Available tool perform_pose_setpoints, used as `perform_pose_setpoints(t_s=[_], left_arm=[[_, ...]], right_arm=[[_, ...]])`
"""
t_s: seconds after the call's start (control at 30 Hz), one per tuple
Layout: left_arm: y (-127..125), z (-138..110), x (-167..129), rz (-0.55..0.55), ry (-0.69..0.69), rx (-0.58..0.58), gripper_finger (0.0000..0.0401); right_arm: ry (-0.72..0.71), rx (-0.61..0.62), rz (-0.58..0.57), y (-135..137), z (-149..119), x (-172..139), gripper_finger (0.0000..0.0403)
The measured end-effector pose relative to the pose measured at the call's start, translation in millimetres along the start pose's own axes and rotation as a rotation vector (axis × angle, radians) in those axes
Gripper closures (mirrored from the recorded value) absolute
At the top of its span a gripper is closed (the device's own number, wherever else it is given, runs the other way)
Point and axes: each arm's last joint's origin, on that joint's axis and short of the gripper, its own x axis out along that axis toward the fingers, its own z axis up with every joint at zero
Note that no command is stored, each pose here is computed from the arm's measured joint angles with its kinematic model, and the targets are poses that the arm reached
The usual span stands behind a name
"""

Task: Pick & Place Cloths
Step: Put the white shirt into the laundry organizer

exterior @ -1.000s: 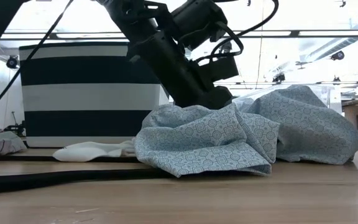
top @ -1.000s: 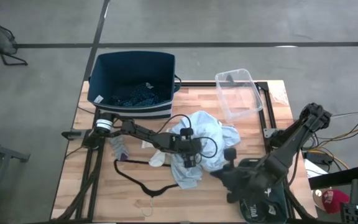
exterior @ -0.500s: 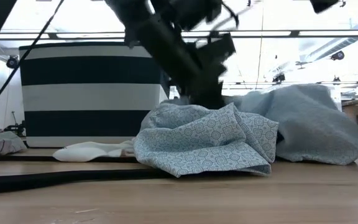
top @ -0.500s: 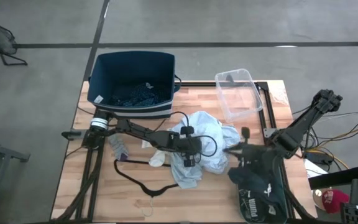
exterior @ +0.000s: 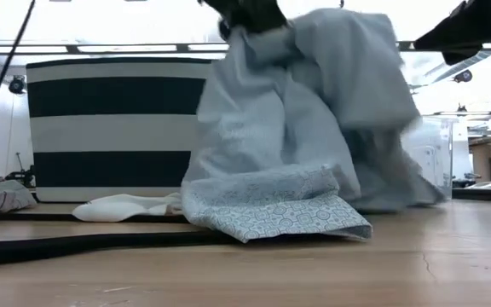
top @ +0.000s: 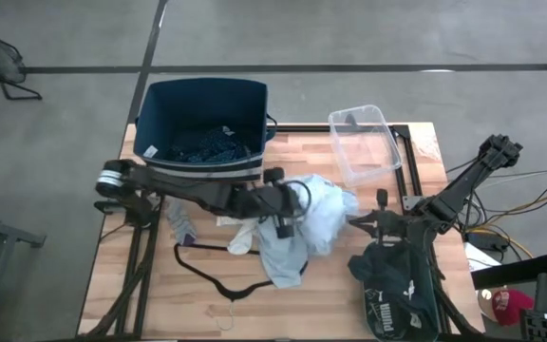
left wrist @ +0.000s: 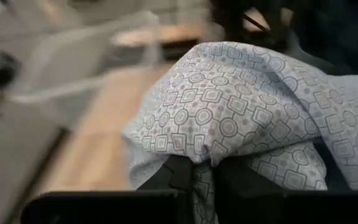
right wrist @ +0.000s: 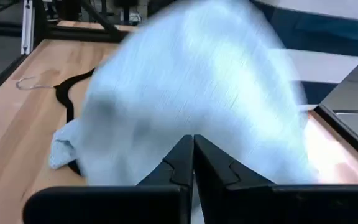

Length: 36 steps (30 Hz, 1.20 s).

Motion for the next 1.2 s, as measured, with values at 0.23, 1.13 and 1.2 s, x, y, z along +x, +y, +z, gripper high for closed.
perform_pose_setpoints(t_s=[0.23, 1.13, 1.2], left_arm=[[37, 33, -65, 0.249, -0.121, -0.002, 0.0372], [175, 108, -185, 1.219, 0.189, 0.257, 0.0372], [184, 103, -184, 1.280, 0.301, 0.270, 0.0372]], right_arm=[[0.003, -0.003, 0.000, 1, -6, 2, 0.0394], [0.014, 0.010, -0.002, 4, -8, 6, 0.0394], [0.014, 0.010, -0.002, 4, -8, 6, 0.0394]])
